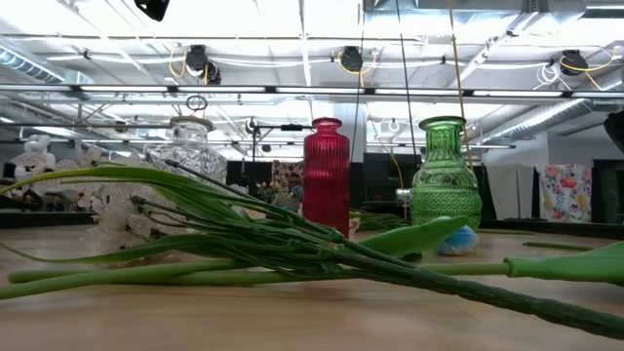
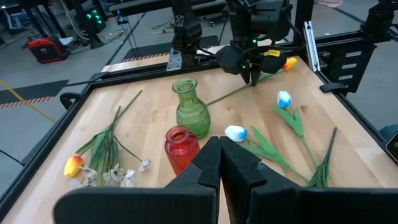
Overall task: Sort flowers into vase by color
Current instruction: Put the bottom right yellow tulip into the green vase
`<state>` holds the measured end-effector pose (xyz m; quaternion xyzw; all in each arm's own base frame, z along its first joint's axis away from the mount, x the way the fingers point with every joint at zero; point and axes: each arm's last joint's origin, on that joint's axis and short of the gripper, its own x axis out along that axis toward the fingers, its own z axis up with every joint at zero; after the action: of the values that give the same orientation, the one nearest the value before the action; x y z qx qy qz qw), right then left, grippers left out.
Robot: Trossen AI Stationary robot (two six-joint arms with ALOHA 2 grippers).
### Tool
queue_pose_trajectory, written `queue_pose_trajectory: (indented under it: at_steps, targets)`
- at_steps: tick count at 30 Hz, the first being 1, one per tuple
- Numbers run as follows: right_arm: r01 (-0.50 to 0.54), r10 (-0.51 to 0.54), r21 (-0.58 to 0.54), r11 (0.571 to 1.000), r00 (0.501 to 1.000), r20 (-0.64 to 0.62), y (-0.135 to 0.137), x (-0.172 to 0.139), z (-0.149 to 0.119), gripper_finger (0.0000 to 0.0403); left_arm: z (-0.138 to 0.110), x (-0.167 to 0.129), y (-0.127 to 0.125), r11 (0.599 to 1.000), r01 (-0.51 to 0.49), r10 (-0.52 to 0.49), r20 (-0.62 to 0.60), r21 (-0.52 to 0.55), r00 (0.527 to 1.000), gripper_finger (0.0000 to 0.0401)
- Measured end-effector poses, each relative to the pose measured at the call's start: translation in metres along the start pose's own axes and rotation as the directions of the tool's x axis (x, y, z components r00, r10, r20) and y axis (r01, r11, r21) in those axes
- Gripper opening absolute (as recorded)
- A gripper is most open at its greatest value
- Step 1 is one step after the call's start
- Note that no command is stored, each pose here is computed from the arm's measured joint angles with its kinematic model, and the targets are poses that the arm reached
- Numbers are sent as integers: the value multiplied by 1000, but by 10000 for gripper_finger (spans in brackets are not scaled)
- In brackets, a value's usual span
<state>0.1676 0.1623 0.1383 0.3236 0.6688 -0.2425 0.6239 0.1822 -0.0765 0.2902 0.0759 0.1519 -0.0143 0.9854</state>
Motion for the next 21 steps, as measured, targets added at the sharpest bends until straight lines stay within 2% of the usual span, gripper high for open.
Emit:
queue_pose_trajectory:
  at_steps: [12,16,21]
  targets:
    - [-8,8,3,1000,999,-37,1,0,-1,11,0,0,0,1000,-5,5,0,7,1000,11]
    - [-14,14,2,1000,998,-55,5,-3,-2,4,0,0,0,1000,-5,5,0,6,1000,11]
    - [-78,77,-11,997,995,-67,20,-17,-5,3,0,0,0,1000,-6,6,1,6,1000,11]
